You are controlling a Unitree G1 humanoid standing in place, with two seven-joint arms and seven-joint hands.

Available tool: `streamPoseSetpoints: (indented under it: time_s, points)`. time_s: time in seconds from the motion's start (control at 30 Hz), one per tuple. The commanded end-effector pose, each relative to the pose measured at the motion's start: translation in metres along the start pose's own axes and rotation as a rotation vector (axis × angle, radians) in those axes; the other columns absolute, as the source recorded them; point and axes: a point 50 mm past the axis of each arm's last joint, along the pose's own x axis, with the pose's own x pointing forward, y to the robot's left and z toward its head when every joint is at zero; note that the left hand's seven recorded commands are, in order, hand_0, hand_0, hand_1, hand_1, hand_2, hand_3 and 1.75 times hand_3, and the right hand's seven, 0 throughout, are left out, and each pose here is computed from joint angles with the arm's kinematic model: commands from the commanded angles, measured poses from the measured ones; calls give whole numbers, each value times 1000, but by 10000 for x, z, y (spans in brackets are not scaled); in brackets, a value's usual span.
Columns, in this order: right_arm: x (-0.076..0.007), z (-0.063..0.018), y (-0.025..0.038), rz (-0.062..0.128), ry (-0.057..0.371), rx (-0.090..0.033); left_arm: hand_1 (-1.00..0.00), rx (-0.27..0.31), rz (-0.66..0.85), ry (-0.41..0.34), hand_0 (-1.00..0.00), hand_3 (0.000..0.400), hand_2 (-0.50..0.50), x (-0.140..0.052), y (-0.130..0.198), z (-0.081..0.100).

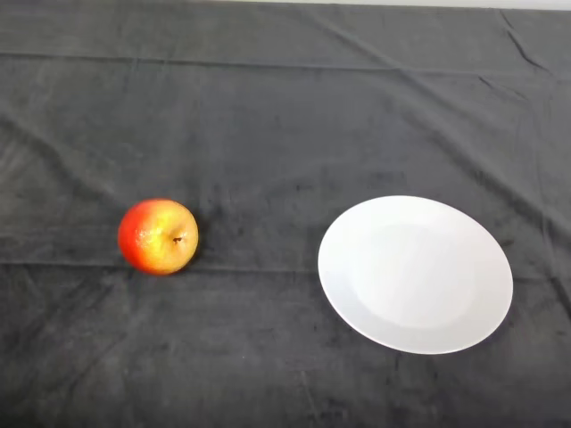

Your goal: Move the apple to the plate

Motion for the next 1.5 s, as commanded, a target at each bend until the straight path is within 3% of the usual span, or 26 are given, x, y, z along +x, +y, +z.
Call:
streamPoseSetpoints:
  time_s: [0.03,0.57,1.5]
  points:
    - [-148,-261,347,122,80,-51,0,6,-4,-38,0,0,0,-25,18,25]
    - [-148,-261,347,122,80,-51,0,59,-108,-44,0,0,0,-37,-243,-10]
    - [-150,-261,348,122,80,-50,0,176,-510,-48,0,0,0,-281,-1065,-217]
